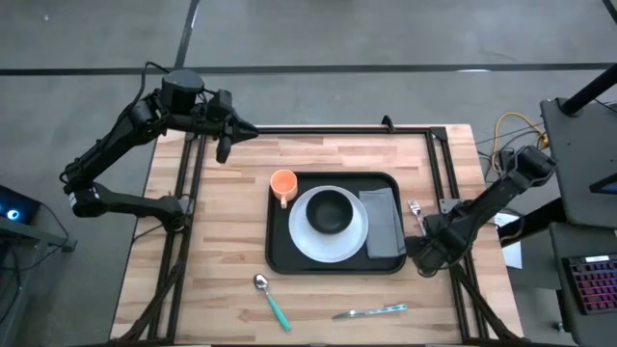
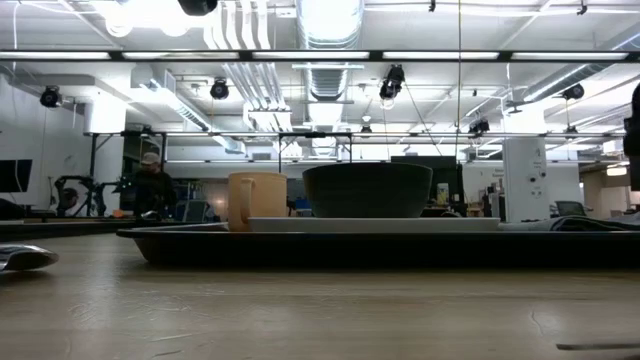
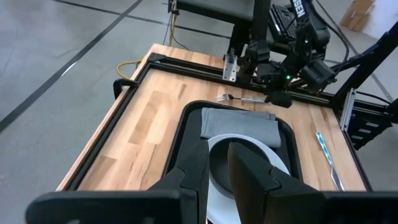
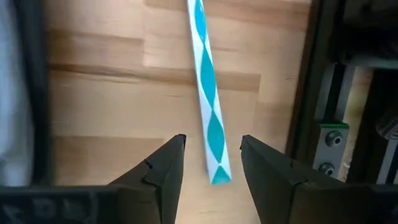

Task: Set up tray
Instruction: Put the green fork on the gray napkin on the black tray

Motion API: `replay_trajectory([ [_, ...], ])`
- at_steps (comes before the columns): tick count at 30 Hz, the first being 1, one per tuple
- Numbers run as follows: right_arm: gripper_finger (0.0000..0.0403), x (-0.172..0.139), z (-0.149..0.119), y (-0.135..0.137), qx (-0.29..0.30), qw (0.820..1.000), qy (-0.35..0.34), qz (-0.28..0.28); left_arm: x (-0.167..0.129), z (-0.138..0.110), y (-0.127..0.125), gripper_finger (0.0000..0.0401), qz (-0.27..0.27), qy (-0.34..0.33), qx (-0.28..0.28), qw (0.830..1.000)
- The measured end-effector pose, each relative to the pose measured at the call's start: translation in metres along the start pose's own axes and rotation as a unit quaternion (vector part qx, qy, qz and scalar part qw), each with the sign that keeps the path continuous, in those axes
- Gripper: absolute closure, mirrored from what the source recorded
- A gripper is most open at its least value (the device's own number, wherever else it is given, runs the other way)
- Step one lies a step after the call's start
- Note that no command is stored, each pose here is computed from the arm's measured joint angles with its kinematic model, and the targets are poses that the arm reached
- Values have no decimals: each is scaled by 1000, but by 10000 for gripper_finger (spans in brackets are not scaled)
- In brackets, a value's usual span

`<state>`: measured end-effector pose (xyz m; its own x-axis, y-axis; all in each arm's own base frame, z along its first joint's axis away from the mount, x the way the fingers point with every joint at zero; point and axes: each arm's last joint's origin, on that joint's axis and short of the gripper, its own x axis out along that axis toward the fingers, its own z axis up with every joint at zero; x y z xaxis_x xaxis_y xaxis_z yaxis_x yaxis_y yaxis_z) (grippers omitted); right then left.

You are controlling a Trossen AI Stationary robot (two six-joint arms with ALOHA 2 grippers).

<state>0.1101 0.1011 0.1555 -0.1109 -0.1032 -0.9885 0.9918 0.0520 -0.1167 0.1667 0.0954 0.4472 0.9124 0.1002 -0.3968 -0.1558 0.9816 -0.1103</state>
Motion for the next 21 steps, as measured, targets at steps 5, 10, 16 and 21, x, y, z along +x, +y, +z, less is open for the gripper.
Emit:
replay_trajectory([
  [5,250,15,-2,2,3,1000,17,1,0,0,0,358,0,0,2,1000],
  [10,250,29,-1,0,8,999,31,20,0,0,0,358,0,0,7,1000],
  [16,250,25,-2,2,6,998,40,47,0,0,0,358,0,0,7,1000],
  [21,263,25,-2,2,2,998,43,49,0,0,0,358,0,-1,8,1000],
])
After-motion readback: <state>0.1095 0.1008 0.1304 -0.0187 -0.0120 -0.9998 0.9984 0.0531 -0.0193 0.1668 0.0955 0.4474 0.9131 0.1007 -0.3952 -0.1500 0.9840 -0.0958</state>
